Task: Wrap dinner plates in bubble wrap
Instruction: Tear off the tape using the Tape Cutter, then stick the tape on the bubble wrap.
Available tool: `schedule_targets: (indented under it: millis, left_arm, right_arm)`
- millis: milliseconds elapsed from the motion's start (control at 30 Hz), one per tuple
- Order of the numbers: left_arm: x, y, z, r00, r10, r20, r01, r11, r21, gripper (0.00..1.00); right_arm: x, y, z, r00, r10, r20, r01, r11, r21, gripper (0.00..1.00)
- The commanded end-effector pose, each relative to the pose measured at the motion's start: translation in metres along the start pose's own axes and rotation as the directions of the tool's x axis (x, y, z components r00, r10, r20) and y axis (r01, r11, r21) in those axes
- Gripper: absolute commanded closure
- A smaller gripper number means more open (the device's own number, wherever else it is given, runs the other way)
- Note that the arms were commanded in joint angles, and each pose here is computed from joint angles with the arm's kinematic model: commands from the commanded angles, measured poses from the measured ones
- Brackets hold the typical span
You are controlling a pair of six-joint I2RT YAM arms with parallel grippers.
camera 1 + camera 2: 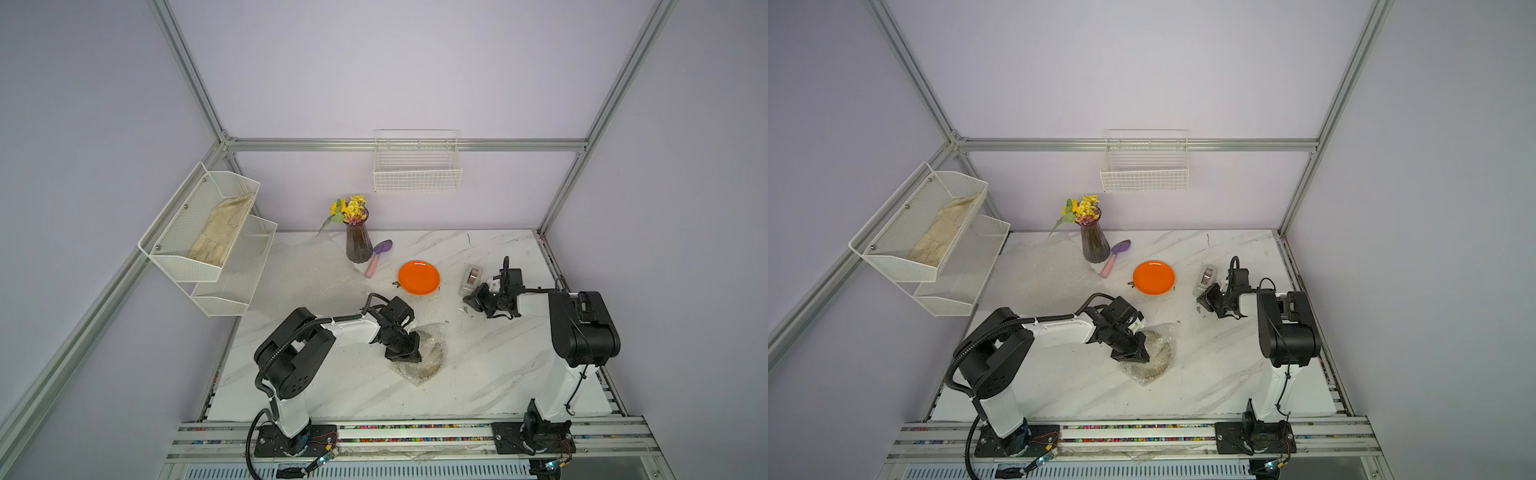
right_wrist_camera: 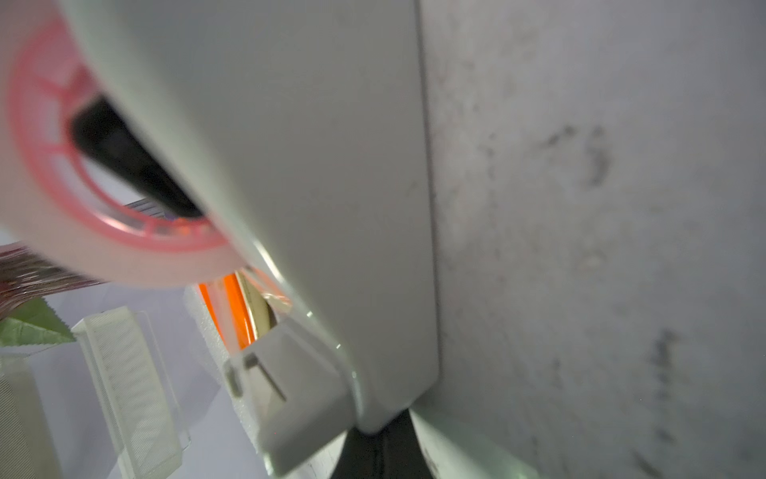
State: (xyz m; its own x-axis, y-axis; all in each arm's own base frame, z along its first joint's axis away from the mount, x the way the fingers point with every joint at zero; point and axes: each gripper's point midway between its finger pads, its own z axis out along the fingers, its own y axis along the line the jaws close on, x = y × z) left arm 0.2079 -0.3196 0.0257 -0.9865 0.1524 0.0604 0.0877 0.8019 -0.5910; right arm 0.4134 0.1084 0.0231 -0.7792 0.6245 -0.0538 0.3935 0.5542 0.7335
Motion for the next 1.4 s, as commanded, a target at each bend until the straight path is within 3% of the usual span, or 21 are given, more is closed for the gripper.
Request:
schedule_targets:
  millis: [0,233,600,833,1000,1367]
  left_arm:
    - [0.045,0.079,0.019,0.984,-0.147,-0.101,0.113,0.952,-0.283,0.9]
    - [0.039,0.075,0.016,0.991,-0.115,-0.074,0.091,0.956,-0.278,0.9]
    - [0.022,0.062,0.014,1.0,-0.009,-0.026,0.003,0.973,-0.232,0.91]
    - [0.013,0.057,0.015,0.998,0.064,0.006,-0.061,0.974,-0.218,0.92]
    - [0.009,0.052,0.015,0.996,0.091,0.024,-0.084,0.977,-0.194,0.93]
    - [0.009,0.045,0.015,0.992,0.118,0.04,-0.111,0.983,-0.145,0.94]
  right_arm:
    - [0.007,-0.042,-0.01,0.999,-0.005,0.038,-0.003,0.977,0.214,1.0]
    - [0.013,0.034,-0.053,0.96,-0.266,0.087,0.265,0.964,0.028,1.0]
    - [0.095,0.08,-0.141,0.895,-0.445,0.02,0.445,0.889,-0.107,1.0]
    - [0.158,0.086,-0.19,0.883,-0.47,-0.004,0.461,0.867,-0.191,1.0]
    - [0.193,0.085,-0.206,0.899,-0.435,-0.054,0.405,0.871,-0.277,1.0]
    - [0.248,0.09,-0.176,0.862,-0.445,-0.243,0.338,0.862,-0.378,1.0]
